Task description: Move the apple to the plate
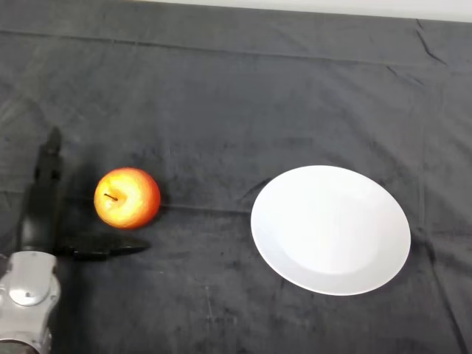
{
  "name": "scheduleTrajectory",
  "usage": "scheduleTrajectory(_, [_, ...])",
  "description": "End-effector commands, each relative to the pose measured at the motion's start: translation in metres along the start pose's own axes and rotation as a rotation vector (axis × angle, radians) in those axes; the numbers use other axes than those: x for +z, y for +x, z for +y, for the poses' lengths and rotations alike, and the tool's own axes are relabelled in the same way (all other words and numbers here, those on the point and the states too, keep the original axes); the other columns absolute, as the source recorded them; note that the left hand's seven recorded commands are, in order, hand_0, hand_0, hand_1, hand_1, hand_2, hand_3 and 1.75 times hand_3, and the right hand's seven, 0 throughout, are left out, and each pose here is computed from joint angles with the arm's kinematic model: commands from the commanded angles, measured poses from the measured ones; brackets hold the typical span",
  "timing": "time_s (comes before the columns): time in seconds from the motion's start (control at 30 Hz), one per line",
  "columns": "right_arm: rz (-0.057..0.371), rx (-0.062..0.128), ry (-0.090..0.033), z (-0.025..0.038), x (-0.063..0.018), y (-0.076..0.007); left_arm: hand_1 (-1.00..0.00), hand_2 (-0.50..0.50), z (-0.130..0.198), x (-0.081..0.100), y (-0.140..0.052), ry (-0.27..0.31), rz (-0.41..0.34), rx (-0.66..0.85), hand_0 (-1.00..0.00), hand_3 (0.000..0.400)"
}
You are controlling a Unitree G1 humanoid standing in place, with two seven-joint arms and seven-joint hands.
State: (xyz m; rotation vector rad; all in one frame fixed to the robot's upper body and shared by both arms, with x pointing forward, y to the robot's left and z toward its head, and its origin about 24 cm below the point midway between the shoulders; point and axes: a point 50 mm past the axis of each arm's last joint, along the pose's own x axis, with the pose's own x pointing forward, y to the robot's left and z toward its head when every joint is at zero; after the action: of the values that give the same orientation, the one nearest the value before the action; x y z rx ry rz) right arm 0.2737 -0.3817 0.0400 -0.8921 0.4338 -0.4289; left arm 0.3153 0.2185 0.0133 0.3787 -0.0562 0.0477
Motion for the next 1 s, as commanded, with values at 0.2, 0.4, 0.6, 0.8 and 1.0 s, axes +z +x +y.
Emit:
scheduleTrajectory(0.2, [0.142, 0.113, -0.105, 0.0260, -0.0468, -0.0219, -0.69, 0.33, -0.015, 0.020, 0.012, 0.036, -0.088, -0.078, -0.02, 0.275])
scheduleTrajectory(0.4, [0.142, 0.113, -0.105, 0.0260, -0.0468, -0.0219, -0.97, 0.23, -0.028, 0.022, 0.012, 0.059, -0.094, -0.135, -0.51, 0.389])
scheduleTrajectory(0.6, [0.142, 0.113, -0.105, 0.0260, -0.0468, -0.0219, -1.00, 0.12, -0.037, 0.025, 0.013, 0.084, -0.109, -0.183, -0.76, 0.400])
scheduleTrajectory(0.8, [0.142, 0.113, -0.105, 0.0260, -0.0468, -0.0219, -1.00, 0.00, -0.047, 0.030, 0.013, 0.100, -0.134, -0.218, -1.00, 0.400])
scheduleTrajectory(1.0, [0.142, 0.113, -0.105, 0.0260, -0.0468, -0.0219, -1.00, 0.00, -0.060, 0.038, 0.015, 0.103, -0.174, -0.250, -1.00, 0.400])
